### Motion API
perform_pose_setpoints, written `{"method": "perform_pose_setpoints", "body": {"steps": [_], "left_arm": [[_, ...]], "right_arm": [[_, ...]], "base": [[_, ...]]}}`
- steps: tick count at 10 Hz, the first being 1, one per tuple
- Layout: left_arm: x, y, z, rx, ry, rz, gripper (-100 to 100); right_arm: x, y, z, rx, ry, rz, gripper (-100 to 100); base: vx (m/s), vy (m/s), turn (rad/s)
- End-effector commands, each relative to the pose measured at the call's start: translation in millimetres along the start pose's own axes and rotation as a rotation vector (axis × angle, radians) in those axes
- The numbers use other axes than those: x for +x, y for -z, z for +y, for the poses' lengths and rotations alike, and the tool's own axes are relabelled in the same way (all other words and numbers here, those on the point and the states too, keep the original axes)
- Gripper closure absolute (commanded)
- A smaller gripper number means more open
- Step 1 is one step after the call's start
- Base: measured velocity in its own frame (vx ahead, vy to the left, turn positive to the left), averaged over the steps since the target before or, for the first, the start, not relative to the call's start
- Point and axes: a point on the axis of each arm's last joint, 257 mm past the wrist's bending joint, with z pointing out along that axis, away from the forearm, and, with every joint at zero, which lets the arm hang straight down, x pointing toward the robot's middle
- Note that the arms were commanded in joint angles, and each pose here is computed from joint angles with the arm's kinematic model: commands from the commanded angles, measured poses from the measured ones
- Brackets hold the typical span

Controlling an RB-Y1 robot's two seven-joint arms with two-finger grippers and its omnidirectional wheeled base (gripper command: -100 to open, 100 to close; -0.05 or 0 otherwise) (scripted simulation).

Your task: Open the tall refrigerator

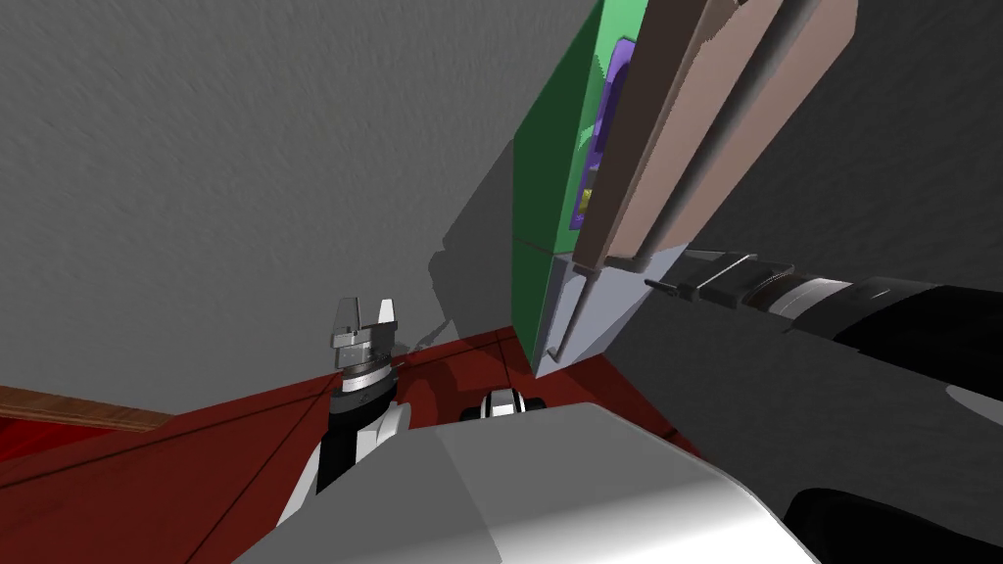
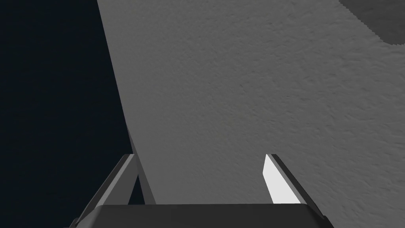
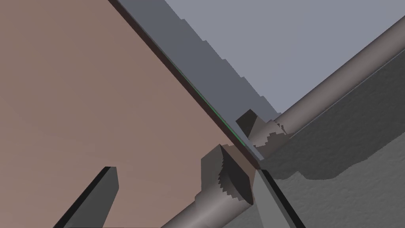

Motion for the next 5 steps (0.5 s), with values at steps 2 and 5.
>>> {"method": "perform_pose_setpoints", "body": {"steps": [2, 5], "left_arm": [[0.0, 0.0, 0.0, 0.0, 0.0, 0.0, 0], [0.0, 0.0, 0.0, 0.0, 0.0, 0.0, 0]], "right_arm": [[26.3, 11.4, -30, 0.072, -0.009, 0.08, -100], [47.6, 21.6, -53, 0.131, -0.014, 0.143, -100]], "base": [[0.158, 0.238, -0.065], [0.117, 0.243, -0.059]]}}
